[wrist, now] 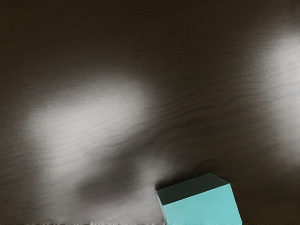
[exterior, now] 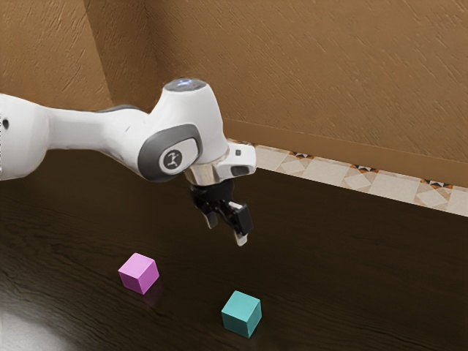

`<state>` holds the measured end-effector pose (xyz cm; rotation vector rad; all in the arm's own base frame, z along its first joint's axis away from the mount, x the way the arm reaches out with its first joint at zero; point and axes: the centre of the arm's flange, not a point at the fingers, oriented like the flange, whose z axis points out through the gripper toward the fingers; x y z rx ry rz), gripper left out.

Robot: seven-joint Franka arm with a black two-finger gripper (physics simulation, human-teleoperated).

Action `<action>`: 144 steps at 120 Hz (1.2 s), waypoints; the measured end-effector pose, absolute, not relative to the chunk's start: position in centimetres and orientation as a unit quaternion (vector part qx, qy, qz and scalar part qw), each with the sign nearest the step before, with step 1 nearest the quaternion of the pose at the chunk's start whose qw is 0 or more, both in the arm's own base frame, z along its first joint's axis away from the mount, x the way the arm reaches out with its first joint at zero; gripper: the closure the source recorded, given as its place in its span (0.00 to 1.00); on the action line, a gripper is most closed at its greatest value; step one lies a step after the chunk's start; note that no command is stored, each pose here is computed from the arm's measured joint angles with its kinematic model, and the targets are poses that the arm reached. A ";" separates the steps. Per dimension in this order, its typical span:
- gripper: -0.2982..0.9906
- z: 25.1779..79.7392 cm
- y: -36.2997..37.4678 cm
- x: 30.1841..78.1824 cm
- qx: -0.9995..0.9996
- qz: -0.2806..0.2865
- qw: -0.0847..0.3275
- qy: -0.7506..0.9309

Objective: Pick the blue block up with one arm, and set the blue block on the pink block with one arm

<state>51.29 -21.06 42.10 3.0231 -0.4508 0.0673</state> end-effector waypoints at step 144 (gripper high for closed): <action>0.25 30.0 -24.3 47.5 0.997 -0.014 0.042 -0.064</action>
